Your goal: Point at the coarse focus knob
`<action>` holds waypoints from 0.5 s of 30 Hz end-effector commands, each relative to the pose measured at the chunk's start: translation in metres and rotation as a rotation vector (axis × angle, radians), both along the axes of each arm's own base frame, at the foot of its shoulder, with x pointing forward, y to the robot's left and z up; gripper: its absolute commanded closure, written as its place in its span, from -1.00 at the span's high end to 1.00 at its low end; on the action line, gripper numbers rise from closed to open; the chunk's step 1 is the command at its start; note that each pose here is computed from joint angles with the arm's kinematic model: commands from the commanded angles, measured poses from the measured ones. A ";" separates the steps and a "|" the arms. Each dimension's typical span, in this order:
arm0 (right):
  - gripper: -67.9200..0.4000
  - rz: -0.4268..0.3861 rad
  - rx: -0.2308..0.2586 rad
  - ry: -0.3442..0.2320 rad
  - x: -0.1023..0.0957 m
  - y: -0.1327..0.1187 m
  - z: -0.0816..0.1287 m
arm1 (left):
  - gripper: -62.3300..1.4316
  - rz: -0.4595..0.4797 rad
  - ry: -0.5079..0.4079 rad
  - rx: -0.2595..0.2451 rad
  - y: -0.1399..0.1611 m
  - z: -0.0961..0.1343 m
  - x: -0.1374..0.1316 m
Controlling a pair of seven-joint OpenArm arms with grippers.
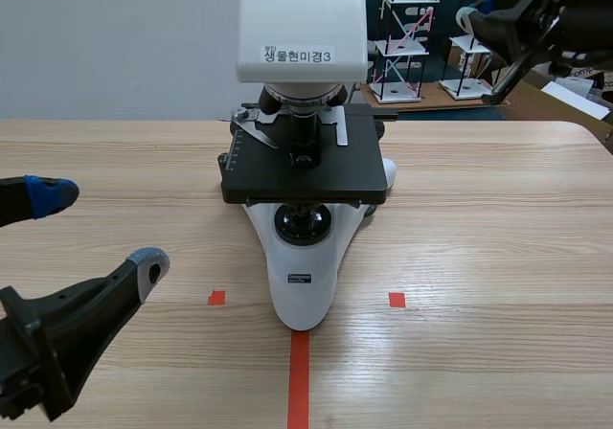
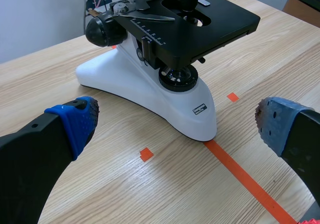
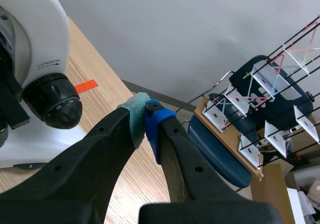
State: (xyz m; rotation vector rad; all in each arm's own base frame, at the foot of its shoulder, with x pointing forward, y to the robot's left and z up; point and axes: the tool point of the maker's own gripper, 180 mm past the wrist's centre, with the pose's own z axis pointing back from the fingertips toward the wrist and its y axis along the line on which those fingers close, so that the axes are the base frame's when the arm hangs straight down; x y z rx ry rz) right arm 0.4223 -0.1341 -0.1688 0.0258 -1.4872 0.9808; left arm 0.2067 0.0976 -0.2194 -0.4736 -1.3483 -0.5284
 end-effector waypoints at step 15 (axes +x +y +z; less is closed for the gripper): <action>-0.96 0.086 -0.022 0.034 0.013 0.042 -0.009 | 1.00 0.003 -0.024 -0.028 -0.002 0.009 0.001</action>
